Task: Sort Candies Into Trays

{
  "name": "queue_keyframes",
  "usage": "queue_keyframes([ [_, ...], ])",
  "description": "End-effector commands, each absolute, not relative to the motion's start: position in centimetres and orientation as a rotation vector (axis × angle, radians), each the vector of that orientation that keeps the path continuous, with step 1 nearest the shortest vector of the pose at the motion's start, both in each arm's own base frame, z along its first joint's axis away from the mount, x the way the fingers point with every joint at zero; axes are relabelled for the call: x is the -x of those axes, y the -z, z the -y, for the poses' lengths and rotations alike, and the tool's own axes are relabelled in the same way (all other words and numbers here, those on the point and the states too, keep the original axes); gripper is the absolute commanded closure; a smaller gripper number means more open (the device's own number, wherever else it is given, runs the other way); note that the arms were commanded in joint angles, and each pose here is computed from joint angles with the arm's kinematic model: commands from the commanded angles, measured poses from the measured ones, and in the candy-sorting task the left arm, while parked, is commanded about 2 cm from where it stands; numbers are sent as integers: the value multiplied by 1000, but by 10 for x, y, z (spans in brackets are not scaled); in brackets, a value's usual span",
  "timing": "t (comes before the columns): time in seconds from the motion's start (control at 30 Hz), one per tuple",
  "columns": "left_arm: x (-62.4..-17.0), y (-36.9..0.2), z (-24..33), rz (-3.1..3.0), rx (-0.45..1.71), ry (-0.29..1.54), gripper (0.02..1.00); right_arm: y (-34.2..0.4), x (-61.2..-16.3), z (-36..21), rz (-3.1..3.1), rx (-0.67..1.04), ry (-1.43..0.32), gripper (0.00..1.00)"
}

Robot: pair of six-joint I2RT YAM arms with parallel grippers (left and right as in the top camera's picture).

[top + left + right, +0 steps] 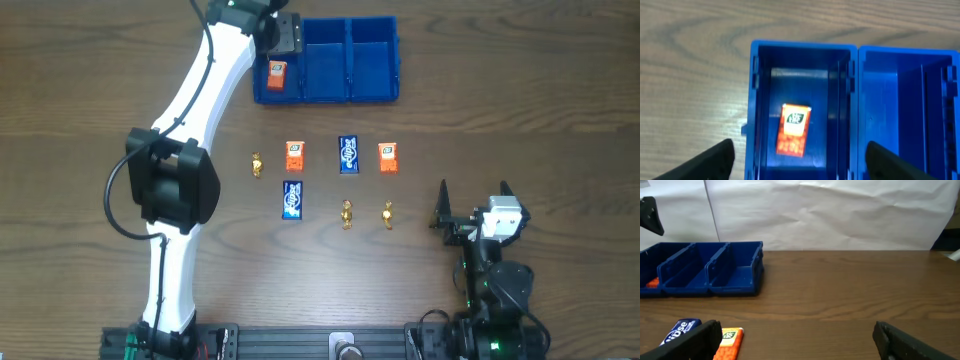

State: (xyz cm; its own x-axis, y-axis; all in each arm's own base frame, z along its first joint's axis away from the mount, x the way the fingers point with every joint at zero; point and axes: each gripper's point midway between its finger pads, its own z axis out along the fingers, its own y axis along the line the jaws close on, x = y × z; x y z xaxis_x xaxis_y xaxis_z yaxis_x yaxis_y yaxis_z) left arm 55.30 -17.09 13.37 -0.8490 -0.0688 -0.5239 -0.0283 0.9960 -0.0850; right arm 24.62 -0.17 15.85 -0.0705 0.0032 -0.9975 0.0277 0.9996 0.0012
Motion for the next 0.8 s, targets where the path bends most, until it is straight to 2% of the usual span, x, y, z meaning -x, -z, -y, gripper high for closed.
queue_keyframes([
  [0.03, -484, -189, 189, -2526, 81, 187, 132, -159, -246, 4, -1639, -21, 41, 3],
  [0.1, -443, -169, 197, -2564, 65, 201, 134, -159, -246, 4, -1639, -21, 41, 3],
  [0.2, -393, -99, 213, -2671, 25, 174, 134, -159, -246, 4, -1639, -21, 41, 3],
  [0.37, -360, -20, 208, -2830, 53, 101, 163, -159, -246, 4, -1639, -21, 41, 3],
  [0.5, -351, 5, 206, -2895, 47, 72, 176, -159, -246, 4, -1639, -21, 41, 3],
  [0.57, -350, 12, 206, -2910, 46, 70, 283, -159, -246, 4, -1639, -21, 41, 3],
  [0.67, -352, 14, 208, -2904, 45, 75, 568, -159, -246, 4, -1639, -21, 41, 3],
  [0.7, -352, 14, 208, -2903, 46, 76, 634, -159, -246, 4, -1639, -20, 41, 3],
  [0.8, -354, 12, 209, -2893, 49, 86, 678, -159, -246, 4, -1639, -21, 41, 5],
])
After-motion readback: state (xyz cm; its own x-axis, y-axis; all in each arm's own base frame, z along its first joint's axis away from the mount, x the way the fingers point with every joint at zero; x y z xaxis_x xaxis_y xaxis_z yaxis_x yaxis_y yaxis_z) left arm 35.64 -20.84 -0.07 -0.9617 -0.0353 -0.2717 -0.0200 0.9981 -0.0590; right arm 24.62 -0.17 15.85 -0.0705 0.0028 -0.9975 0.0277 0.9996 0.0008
